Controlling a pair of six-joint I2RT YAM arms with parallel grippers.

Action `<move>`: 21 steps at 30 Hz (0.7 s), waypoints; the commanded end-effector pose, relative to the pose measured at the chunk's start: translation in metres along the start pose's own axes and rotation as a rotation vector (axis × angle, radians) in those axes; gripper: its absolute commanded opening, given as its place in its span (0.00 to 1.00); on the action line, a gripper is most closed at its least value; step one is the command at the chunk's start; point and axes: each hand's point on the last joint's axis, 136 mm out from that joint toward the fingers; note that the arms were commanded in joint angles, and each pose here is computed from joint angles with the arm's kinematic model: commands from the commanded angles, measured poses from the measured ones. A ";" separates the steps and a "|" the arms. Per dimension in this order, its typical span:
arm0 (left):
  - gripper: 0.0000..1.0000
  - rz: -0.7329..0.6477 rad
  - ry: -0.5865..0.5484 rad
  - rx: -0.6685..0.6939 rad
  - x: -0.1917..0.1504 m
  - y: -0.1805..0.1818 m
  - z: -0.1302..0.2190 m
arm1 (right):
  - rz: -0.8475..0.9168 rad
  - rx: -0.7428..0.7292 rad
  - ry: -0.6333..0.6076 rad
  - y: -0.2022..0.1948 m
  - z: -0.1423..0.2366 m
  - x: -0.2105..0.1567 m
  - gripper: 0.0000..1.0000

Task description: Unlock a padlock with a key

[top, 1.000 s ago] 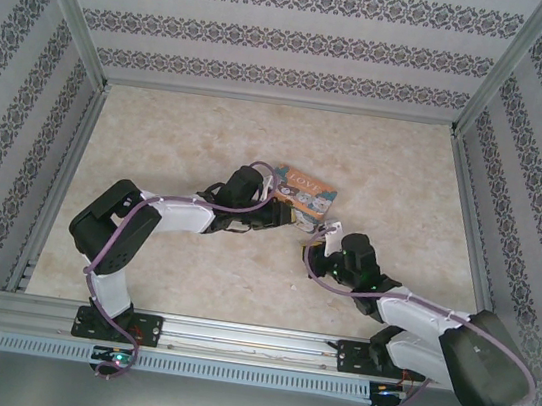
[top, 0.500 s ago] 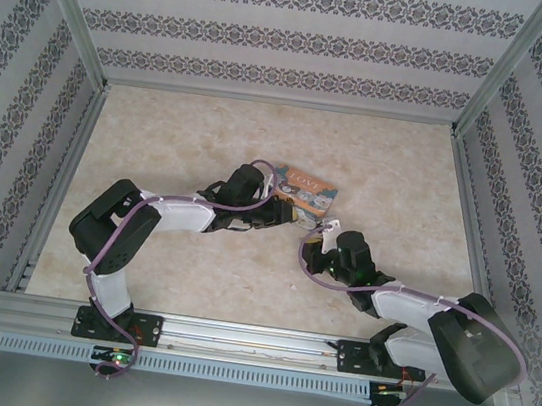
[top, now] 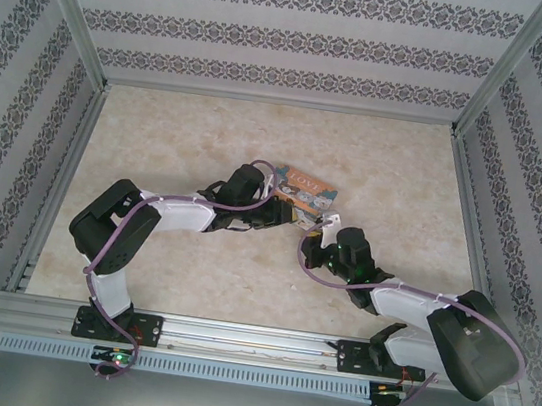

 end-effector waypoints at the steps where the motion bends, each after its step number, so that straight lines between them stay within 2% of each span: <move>1: 0.21 -0.046 -0.024 -0.070 0.010 -0.030 0.000 | 0.024 0.021 -0.050 0.008 -0.003 0.018 0.00; 21: 0.21 -0.048 -0.019 -0.070 0.008 -0.029 0.001 | 0.042 0.014 -0.074 0.008 -0.009 0.030 0.00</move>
Point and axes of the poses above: each hand's point on the last joint's axis, 136 mm out from that joint toward the fingers, its own z axis back along the fingers, its own y axis along the line the jaws close on, x = y × z, and after that the axes turned 1 degree about z, right-handed
